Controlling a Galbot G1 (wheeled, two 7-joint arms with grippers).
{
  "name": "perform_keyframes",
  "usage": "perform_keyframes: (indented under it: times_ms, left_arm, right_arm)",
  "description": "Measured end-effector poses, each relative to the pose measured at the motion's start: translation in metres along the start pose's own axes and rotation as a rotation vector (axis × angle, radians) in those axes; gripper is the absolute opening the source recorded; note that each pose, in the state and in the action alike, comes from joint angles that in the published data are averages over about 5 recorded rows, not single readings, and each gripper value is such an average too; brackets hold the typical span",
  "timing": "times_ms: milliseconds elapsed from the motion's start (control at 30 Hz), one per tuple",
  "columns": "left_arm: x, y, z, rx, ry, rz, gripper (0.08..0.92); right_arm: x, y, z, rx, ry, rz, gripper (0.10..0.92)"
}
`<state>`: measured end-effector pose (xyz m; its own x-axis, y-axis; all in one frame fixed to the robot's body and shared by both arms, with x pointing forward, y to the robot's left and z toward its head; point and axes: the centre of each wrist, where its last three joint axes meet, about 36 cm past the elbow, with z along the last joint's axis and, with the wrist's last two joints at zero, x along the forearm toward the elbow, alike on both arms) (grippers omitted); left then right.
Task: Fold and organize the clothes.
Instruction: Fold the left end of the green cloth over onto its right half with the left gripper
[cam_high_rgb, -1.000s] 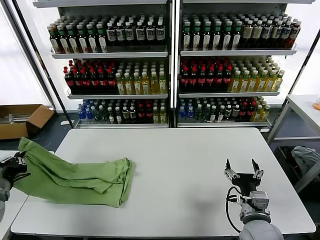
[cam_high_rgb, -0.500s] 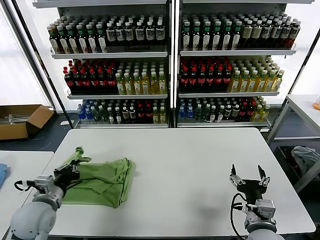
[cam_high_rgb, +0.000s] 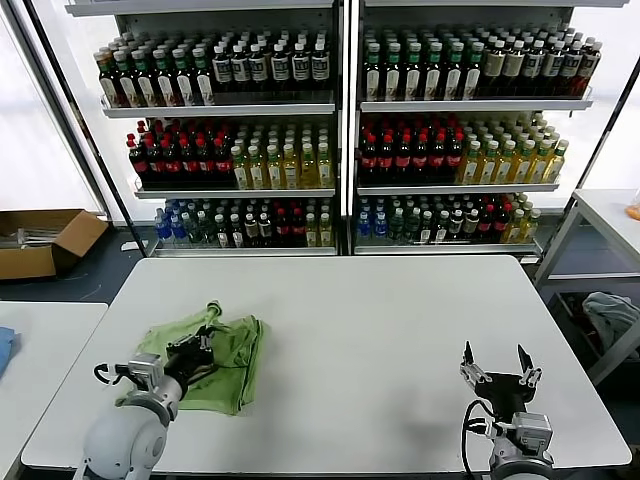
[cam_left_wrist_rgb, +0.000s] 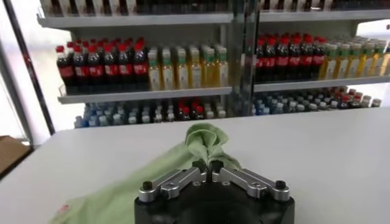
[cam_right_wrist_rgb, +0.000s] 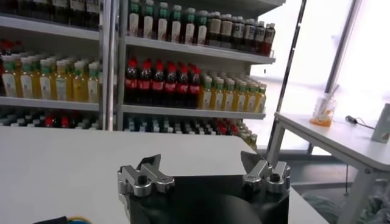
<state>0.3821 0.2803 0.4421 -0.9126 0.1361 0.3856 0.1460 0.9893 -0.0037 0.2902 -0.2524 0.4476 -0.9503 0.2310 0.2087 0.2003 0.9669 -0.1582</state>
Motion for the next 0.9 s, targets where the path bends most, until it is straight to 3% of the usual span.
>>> perform_keyframes:
  times_ms: [700, 900]
  left_arm:
    - [-0.017, -0.03, 0.017, 0.091, 0.039, 0.057, 0.095]
    - [-0.016, -0.043, 0.024, 0.193, 0.055, 0.111, 0.215]
  right_arm:
    - [0.005, 0.004, 0.01, 0.0, 0.026, -0.007, 0.823]
    - [0.004, 0.005, 0.009, -0.003, 0.022, -0.005, 0.823]
